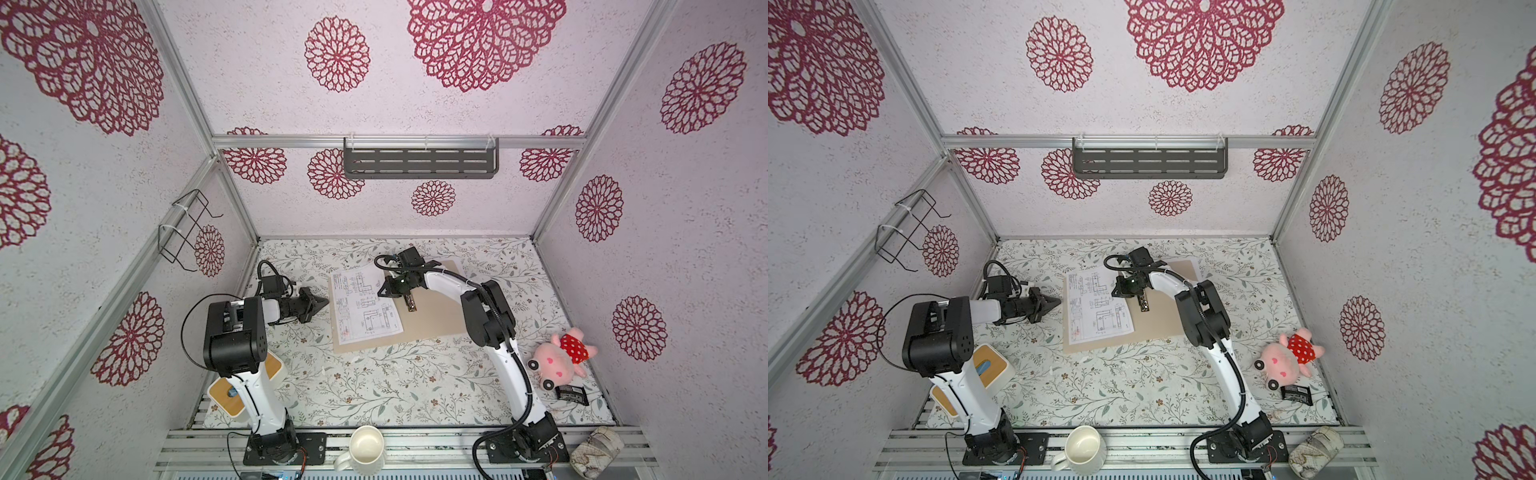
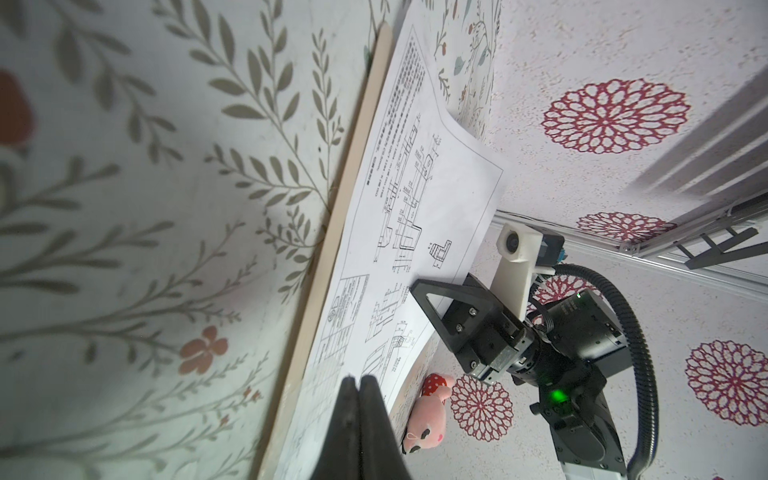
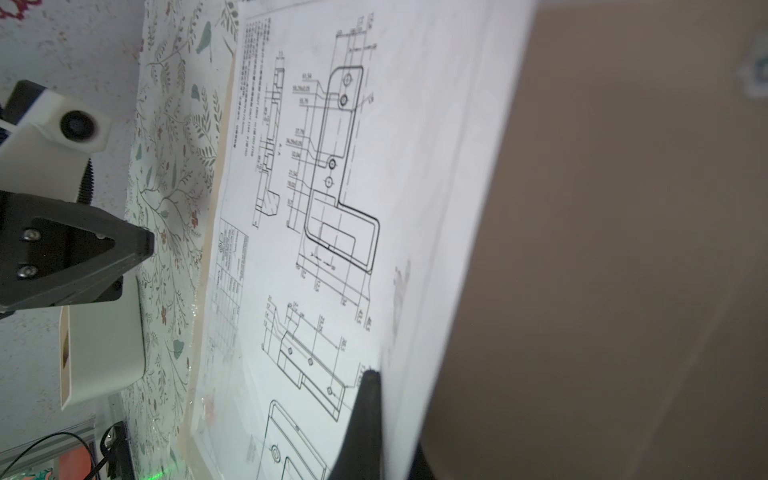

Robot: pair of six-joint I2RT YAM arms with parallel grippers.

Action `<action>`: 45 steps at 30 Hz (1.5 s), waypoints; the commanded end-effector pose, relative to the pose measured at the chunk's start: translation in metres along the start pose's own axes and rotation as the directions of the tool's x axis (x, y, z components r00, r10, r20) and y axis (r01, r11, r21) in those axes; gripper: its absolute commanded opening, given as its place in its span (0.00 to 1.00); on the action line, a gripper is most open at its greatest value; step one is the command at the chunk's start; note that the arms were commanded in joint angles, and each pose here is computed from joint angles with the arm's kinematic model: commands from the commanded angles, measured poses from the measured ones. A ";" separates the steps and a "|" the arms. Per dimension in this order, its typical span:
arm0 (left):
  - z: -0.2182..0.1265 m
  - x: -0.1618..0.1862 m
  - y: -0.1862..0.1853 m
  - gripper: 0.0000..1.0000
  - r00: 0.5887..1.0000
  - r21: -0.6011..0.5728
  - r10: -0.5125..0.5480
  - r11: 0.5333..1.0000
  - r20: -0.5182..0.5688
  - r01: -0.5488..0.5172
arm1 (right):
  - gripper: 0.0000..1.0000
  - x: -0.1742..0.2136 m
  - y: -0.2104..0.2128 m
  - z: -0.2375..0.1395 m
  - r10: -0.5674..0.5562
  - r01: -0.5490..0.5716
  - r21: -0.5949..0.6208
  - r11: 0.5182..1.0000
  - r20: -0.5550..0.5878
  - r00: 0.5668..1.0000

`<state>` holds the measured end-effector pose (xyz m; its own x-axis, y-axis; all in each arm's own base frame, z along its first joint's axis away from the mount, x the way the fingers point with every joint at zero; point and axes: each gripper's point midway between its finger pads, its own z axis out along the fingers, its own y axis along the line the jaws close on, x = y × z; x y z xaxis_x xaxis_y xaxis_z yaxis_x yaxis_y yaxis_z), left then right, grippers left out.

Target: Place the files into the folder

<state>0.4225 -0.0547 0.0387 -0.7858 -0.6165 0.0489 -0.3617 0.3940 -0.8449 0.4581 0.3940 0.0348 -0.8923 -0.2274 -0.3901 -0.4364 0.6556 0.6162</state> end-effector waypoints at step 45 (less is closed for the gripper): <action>0.006 0.041 0.041 0.30 0.997 -0.156 -0.029 0.988 -0.074 0.017 | 0.00 0.002 0.025 -0.011 -0.024 0.024 0.000 1.000 -0.003 1.000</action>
<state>0.3824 -0.0649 0.0157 -0.8016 -0.5882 0.1068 -0.4425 0.4637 -0.7675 0.4476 0.4037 0.0336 -0.8883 -0.2507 -0.3849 -0.4497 0.6452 0.6176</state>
